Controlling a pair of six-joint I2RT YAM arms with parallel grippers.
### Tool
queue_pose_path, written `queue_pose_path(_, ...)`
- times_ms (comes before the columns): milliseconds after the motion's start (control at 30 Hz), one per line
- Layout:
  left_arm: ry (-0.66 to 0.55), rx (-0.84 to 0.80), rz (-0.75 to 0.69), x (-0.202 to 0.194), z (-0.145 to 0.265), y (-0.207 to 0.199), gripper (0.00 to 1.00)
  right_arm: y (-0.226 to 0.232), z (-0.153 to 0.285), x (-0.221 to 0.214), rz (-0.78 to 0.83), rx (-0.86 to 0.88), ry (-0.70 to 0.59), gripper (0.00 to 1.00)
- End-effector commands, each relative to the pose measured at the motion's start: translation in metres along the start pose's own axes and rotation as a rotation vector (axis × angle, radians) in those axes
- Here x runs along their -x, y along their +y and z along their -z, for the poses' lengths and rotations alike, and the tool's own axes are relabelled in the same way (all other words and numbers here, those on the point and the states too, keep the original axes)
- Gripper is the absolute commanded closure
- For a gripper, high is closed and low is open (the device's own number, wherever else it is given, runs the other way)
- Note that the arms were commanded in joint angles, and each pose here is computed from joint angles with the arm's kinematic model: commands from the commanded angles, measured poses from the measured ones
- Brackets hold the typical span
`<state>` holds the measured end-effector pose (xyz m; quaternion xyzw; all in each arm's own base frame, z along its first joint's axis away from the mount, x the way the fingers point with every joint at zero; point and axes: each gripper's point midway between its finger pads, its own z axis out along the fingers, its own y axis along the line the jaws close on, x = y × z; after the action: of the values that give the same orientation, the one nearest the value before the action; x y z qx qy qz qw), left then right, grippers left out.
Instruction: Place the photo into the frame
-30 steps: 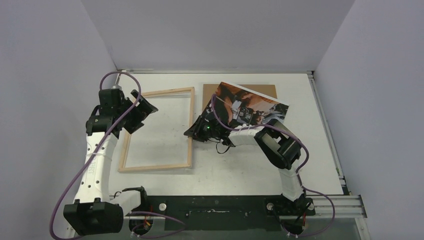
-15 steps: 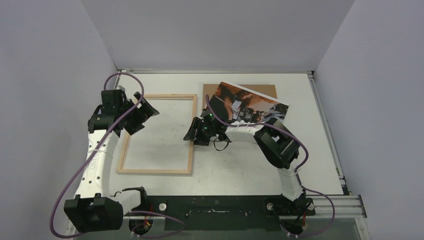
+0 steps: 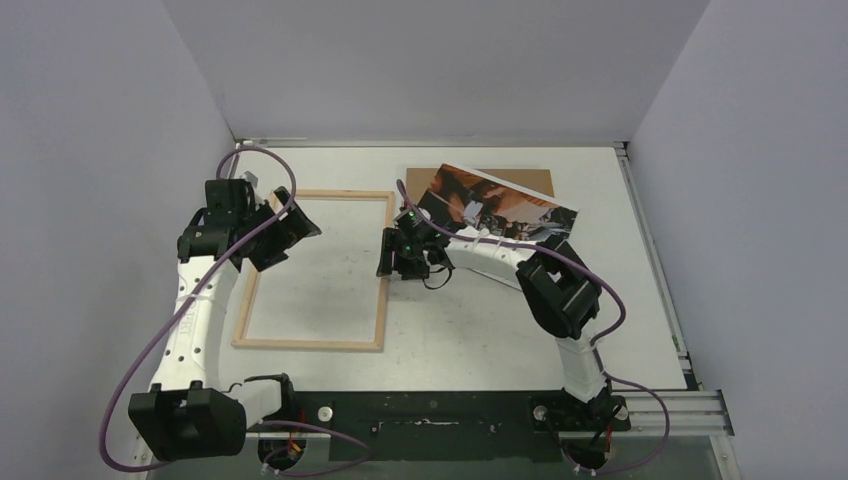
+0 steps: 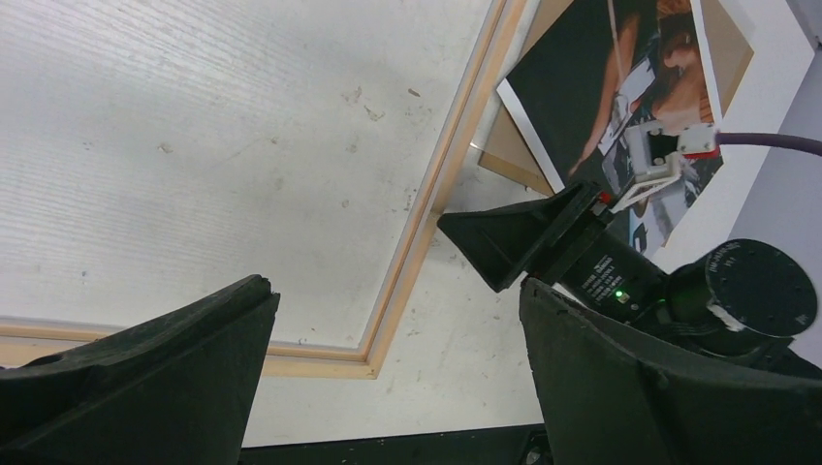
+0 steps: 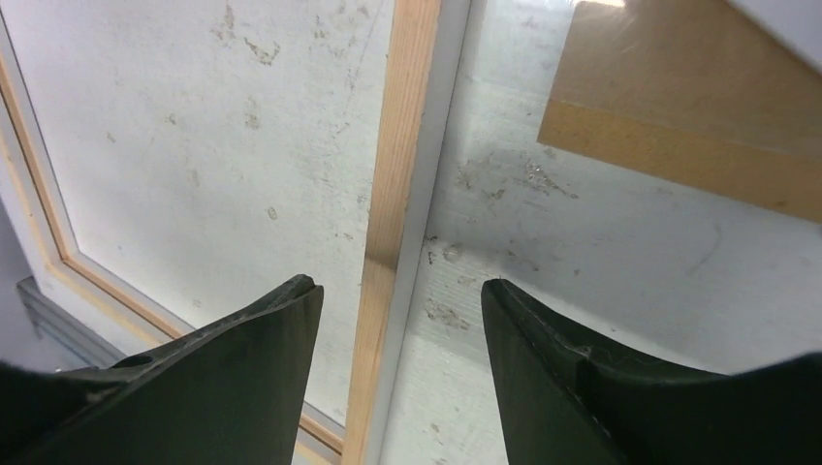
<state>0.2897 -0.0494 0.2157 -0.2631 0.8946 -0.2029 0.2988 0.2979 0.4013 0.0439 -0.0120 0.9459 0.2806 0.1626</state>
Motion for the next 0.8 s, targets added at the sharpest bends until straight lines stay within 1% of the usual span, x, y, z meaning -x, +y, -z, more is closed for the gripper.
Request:
queue_pose_path(0,-0.051,-0.034,-0.082,0.015,0.013,-0.010,0.03,0.019,0.075,0.061,0.163,-0.065,-0.209,0.38)
queue_pose_path(133,-0.065,-0.138,-0.112,0.019,0.009,-0.028,0.03,-0.013,0.123,0.097,0.147,-0.192,-0.314,0.37)
queue_pose_path(267,-0.086,-0.185,-0.089,0.027,-0.010,-0.035,0.03,-0.074,0.160,0.113,0.072,-0.353,-0.343,0.39)
queue_pose_path(333,-0.112,-0.187,-0.062,0.032,-0.024,-0.033,0.03,-0.103,0.169,0.115,0.040,-0.397,-0.354,0.39)
queue_pose_path(433,-0.136,-0.210,-0.022,0.040,-0.047,-0.035,0.05,-0.140,0.173,0.115,-0.004,-0.405,-0.349,0.38)
queue_pose_path(500,-0.124,-0.222,-0.011,0.041,-0.061,-0.042,0.06,-0.158,0.168,0.113,-0.039,-0.382,-0.292,0.39)
queue_pose_path(567,-0.105,-0.239,-0.046,0.040,-0.074,-0.060,0.07,-0.172,0.166,0.113,-0.085,-0.360,-0.233,0.39)
queue_pose_path(700,-0.052,-0.257,-0.155,0.034,-0.107,-0.101,0.08,-0.180,0.154,0.115,-0.086,-0.294,-0.175,0.39)
queue_pose_path(767,-0.033,-0.280,-0.207,0.035,-0.125,-0.124,0.09,-0.192,0.148,0.110,-0.104,-0.295,-0.137,0.39)
